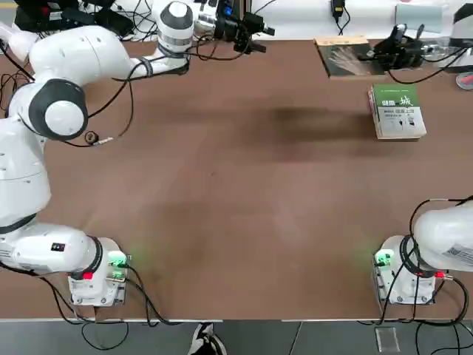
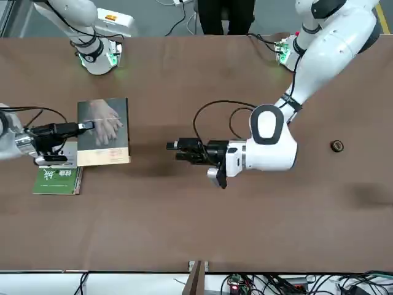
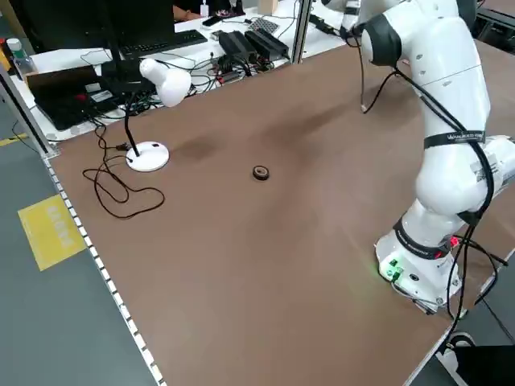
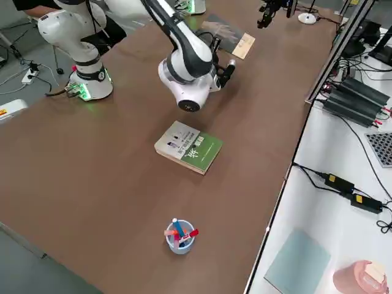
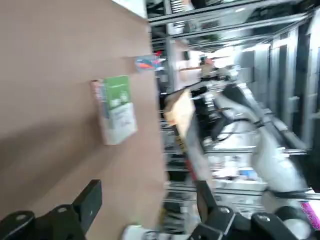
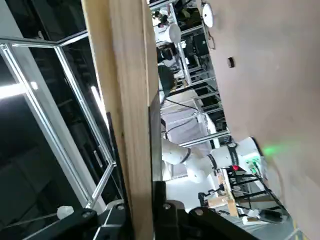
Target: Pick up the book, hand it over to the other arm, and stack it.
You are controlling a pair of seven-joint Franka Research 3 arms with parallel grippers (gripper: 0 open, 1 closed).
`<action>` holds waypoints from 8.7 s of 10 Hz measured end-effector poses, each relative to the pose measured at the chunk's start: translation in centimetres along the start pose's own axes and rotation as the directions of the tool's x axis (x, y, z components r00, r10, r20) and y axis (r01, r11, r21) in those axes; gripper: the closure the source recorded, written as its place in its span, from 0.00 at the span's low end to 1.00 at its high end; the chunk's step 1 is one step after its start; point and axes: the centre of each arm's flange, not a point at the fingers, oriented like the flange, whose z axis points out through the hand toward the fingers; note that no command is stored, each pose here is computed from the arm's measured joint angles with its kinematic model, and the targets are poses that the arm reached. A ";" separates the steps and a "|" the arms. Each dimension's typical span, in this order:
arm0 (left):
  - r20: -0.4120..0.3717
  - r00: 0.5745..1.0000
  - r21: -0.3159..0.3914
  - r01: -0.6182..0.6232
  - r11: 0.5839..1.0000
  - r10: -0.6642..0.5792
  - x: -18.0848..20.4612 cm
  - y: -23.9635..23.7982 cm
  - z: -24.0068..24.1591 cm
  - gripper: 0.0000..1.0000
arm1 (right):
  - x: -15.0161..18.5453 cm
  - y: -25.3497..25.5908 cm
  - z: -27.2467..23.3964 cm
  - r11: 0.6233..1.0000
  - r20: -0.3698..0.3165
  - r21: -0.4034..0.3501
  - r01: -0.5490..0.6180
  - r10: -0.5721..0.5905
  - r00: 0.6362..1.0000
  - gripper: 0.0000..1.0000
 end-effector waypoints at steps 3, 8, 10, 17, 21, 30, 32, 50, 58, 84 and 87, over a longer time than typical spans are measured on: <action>0.040 0.997 0.165 -0.072 0.984 0.067 0.0 0.5 -0.5 0.18 | -1.0 0.0 -4.3 1.000 -0.006 -0.030 -0.002 0.001 1.000 0.84; 0.108 0.978 0.424 -0.209 0.881 0.180 -0.6 2.4 -0.4 0.19 | -2.1 2.2 -13.1 0.996 -0.043 -0.084 -0.029 0.025 0.999 0.84; 0.132 0.964 0.493 -0.265 0.829 0.229 -0.8 3.2 -0.4 0.19 | -2.4 2.9 -16.1 0.994 -0.056 -0.107 -0.036 0.030 0.998 0.84; 0.259 0.909 0.667 -0.413 0.620 0.326 -0.7 4.2 -2.8 0.20 | -3.5 5.8 -23.3 0.975 -0.068 -0.209 -0.079 0.066 0.995 0.84; 0.258 0.905 0.714 -0.415 0.563 0.339 -0.3 5.2 -4.8 0.20 | -3.3 5.5 -25.4 0.945 -0.047 -0.320 -0.062 0.050 0.998 0.84; 0.179 0.975 0.885 -0.218 0.411 0.132 -1.0 5.2 -9.8 0.00 | -1.2 6.4 -25.3 0.943 0.051 -0.332 0.001 0.017 0.999 0.84; 0.169 0.982 0.901 -0.191 0.389 0.089 -0.9 4.7 -11.9 0.01 | -1.0 7.1 -25.7 0.952 0.064 -0.306 0.011 0.009 0.998 0.84; 0.057 0.998 0.952 -0.053 0.303 -0.006 -6.8 -0.2 -20.0 0.00 | -0.3 12.1 -32.2 0.899 -0.005 -0.432 0.067 -0.076 0.997 0.84; -0.008 0.995 0.966 0.033 0.255 -0.100 -11.0 0.7 -26.3 0.00 | 0.0 13.7 -32.8 0.896 -0.057 -0.444 0.017 -0.047 0.997 0.84; -0.053 0.990 0.956 0.087 0.279 -0.129 -13.7 10.2 -39.6 0.00 | 2.7 15.5 -31.5 0.897 -0.149 -0.441 -0.001 -0.072 0.986 0.84; -0.053 0.991 0.956 0.087 0.279 -0.126 -13.7 10.4 -39.6 0.00 | 2.7 15.5 -31.5 0.894 -0.146 -0.449 -0.004 -0.069 0.987 0.84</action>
